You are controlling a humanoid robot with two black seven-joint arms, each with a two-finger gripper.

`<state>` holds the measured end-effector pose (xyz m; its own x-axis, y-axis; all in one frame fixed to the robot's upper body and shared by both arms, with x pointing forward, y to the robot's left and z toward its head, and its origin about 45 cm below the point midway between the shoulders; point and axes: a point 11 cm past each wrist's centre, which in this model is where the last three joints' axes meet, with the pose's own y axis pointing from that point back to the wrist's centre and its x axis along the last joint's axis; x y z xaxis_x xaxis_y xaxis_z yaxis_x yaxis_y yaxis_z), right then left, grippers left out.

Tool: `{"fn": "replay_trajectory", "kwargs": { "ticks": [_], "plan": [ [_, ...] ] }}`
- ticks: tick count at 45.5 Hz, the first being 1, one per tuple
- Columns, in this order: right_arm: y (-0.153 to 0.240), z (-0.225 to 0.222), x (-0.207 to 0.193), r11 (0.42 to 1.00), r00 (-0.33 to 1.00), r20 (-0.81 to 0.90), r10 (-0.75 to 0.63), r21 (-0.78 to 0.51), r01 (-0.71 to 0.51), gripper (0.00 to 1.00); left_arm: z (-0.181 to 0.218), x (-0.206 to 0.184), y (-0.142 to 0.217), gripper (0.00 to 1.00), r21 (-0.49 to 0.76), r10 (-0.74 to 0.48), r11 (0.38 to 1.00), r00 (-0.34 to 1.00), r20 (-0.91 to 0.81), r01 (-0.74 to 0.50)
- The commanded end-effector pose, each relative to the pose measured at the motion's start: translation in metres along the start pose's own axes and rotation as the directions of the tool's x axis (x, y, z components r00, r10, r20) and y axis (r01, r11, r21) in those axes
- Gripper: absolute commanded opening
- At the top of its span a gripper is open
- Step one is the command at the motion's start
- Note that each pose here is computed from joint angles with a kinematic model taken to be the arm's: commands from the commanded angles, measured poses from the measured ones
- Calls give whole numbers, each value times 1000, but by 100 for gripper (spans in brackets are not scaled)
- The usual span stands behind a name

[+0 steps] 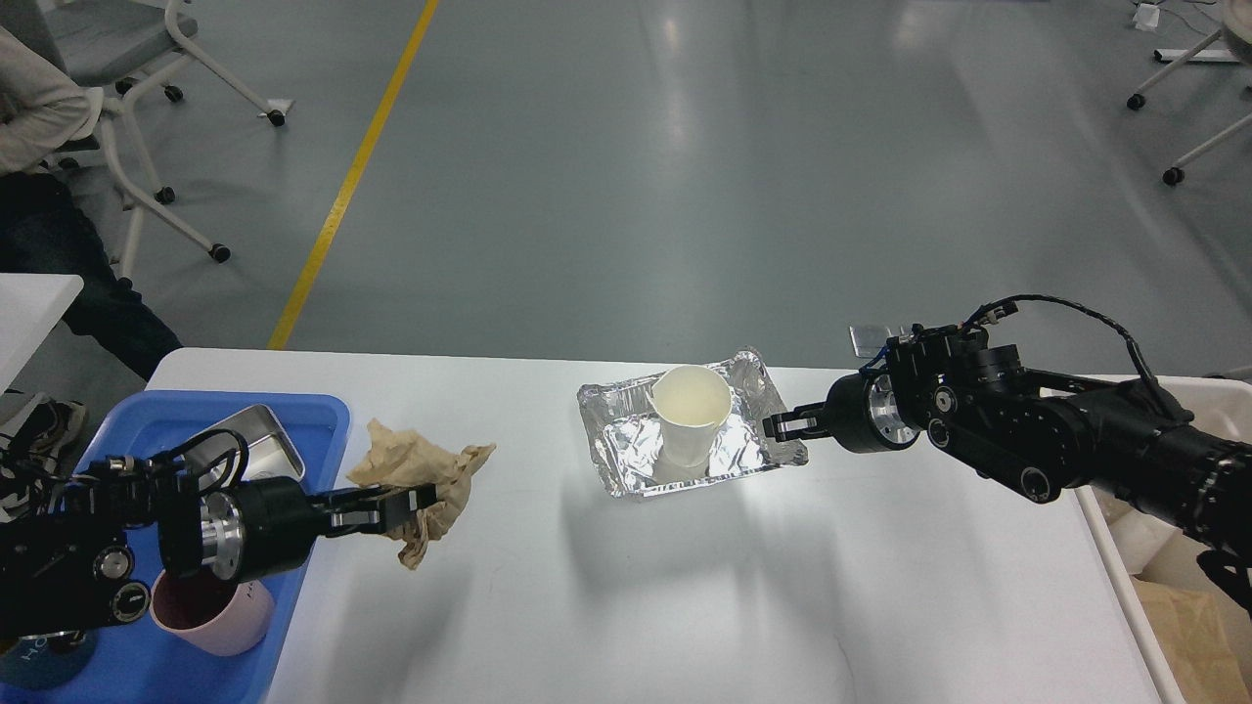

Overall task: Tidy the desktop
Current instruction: 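Grasp the crumpled brown paper with the left gripper and lift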

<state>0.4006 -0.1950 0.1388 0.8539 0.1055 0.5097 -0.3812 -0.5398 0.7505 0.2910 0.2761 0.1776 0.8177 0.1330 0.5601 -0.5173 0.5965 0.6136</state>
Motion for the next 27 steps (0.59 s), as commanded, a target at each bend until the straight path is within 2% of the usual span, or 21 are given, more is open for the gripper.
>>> {"fn": "replay_trajectory", "kwargs": {
  "ticks": [1, 7, 12, 18, 27],
  "plan": [
    [1, 1, 0, 1000, 1000, 1, 2, -1, -2, 0, 21, 29, -3, 2, -48, 27, 999, 1000, 12, -26],
    [2, 2, 0, 1000, 1000, 3, 3, -2, -3, 0, 38, 50, -11, 3, -84, 59, 995, 998, 15, -57],
    [1, 0, 1, 1000, 1000, 4, 6, 2, -6, 0, 37, 60, -20, 4, -53, 80, 996, 997, 17, -79],
    [2, 0, 3, 1000, 1000, 6, 11, 5, -11, 0, 46, 54, -44, 4, -70, 51, 996, 999, 19, -49],
    [3, -1, 4, 1000, 1000, 14, 15, 9, -15, 0, 44, 56, -58, 5, -57, 54, 997, 999, 5, -54]
  ]
}}
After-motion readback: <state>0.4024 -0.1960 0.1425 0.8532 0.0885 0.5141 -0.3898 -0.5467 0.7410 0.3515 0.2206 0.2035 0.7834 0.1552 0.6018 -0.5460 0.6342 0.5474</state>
